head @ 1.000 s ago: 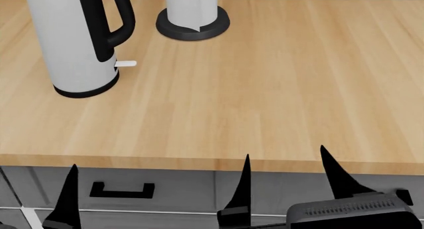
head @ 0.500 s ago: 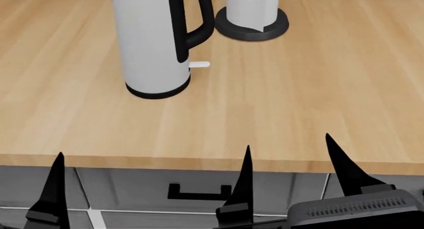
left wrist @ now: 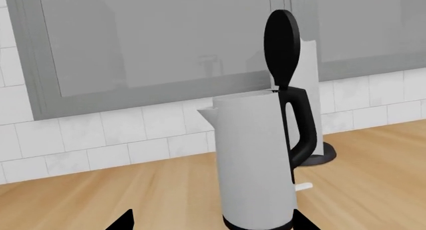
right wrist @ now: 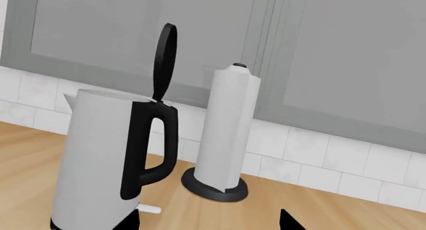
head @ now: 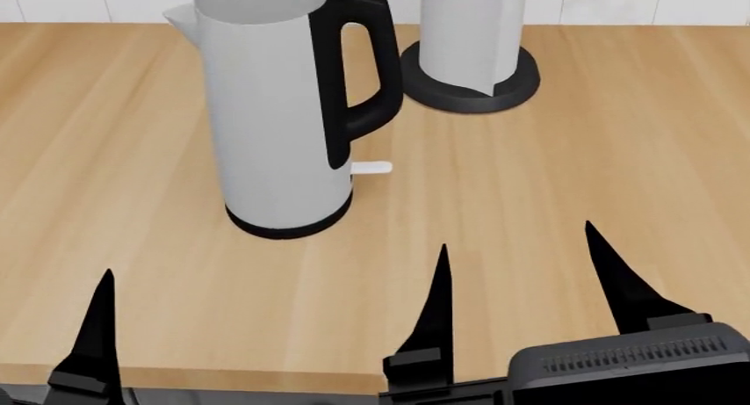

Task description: Close the lid of the electric kettle.

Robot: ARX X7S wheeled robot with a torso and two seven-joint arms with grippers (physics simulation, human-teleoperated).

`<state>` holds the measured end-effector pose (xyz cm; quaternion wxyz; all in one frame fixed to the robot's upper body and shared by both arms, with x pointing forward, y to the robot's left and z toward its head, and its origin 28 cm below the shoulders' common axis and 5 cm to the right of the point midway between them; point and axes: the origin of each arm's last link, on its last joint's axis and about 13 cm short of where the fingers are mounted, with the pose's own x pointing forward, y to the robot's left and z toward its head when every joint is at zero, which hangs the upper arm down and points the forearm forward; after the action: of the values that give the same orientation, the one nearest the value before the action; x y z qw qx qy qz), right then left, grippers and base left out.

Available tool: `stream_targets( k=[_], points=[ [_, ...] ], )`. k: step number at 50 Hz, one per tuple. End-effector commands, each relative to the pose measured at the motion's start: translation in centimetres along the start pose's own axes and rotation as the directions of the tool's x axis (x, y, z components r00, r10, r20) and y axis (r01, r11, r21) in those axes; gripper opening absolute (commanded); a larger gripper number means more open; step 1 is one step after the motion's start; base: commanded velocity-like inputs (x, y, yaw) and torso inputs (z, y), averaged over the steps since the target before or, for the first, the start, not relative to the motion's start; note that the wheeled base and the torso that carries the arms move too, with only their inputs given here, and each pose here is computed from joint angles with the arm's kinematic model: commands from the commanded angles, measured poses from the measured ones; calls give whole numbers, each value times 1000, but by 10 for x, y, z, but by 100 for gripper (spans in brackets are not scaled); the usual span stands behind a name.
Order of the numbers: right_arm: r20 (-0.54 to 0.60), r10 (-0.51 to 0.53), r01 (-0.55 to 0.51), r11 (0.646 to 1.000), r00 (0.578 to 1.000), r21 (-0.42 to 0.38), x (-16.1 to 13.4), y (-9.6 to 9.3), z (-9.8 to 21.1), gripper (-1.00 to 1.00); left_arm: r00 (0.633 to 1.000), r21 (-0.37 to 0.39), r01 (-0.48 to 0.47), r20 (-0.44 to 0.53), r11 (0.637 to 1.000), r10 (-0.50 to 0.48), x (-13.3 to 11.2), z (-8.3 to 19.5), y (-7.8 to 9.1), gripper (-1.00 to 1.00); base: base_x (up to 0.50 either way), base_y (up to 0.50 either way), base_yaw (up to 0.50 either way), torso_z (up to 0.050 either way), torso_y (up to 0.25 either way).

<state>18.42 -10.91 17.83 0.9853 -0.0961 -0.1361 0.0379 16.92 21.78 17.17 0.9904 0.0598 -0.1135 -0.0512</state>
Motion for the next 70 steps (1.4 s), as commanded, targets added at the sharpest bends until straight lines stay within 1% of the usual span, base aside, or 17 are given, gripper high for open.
stream_targets(
  k=[1,11,14,20,22,23,25,26,29,33,35,37,40,48,51,58,70],
  points=[
    [1,-4,4,1000,1000,-8,0,-1,1,100,1000,-1,5,-4,1000,-5,0,0,0,100,492,0,0,0,0],
    [1,-3,3,1000,1000,-10,-1,0,2,100,1000,-5,-1,2,1000,1,-1,2,1,100,484,0,0,0,0],
    [-21,-3,2,999,1000,-40,0,2,-1,100,1000,-11,-4,15,1000,4,-1,3,1,100,310,0,0,0,0],
    [-41,28,-29,1000,999,-10,3,0,2,100,1000,-17,0,14,1000,0,-1,3,0,100,0,0,0,0,3],
    [-54,62,-61,998,997,22,7,-5,9,100,1000,-19,4,17,1000,-3,-1,3,0,100,0,0,0,0,0],
    [-50,53,-52,999,997,14,10,-8,12,100,1000,-22,3,15,1000,-2,-1,2,1,100,0,0,0,0,0],
    [-55,56,-54,998,997,37,18,-16,20,100,1000,-32,10,16,999,-9,-2,0,1,100,0,0,0,0,0],
    [-44,51,-51,999,998,5,21,-18,26,100,1000,-24,5,10,1000,-5,-1,-1,1,100,0,0,0,0,0],
    [-41,60,-58,998,997,27,33,-28,37,100,1000,-21,7,16,1000,-7,-1,2,1,100,0,0,0,0,0],
    [-23,23,-23,1000,999,-13,42,-40,51,100,1000,-20,-3,7,1000,4,1,0,1,100,0,0,0,0,0],
    [-17,13,-13,1000,1000,4,46,-47,57,100,1000,-16,1,3,1000,-1,1,0,1,100,0,0,0,0,0],
    [-11,-1,1,1000,1000,-3,50,-54,64,100,1000,-13,-1,4,1000,1,1,0,1,100,0,0,0,0,0],
    [-27,-2,1,999,1000,-42,55,-59,70,100,1000,-15,-7,3,1000,7,0,-1,1,100,0,0,0,0,0],
    [-32,-3,0,996,999,-86,75,-71,92,100,1000,-12,-12,2,1000,12,-1,-1,2,100,0,0,0,0,0],
    [-22,-13,11,996,1000,-84,81,-78,103,100,1000,-15,-14,2,1000,14,-1,-1,3,100,0,0,0,0,0],
    [-12,-33,32,992,999,-122,96,-82,130,100,1000,-6,-19,0,1000,19,-1,-1,2,100,0,0,0,0,0],
    [-15,-17,15,990,1000,-138,127,-84,147,100,1000,9,-27,0,1000,27,-2,-1,3,100,0,0,0,0,0]
  ],
)
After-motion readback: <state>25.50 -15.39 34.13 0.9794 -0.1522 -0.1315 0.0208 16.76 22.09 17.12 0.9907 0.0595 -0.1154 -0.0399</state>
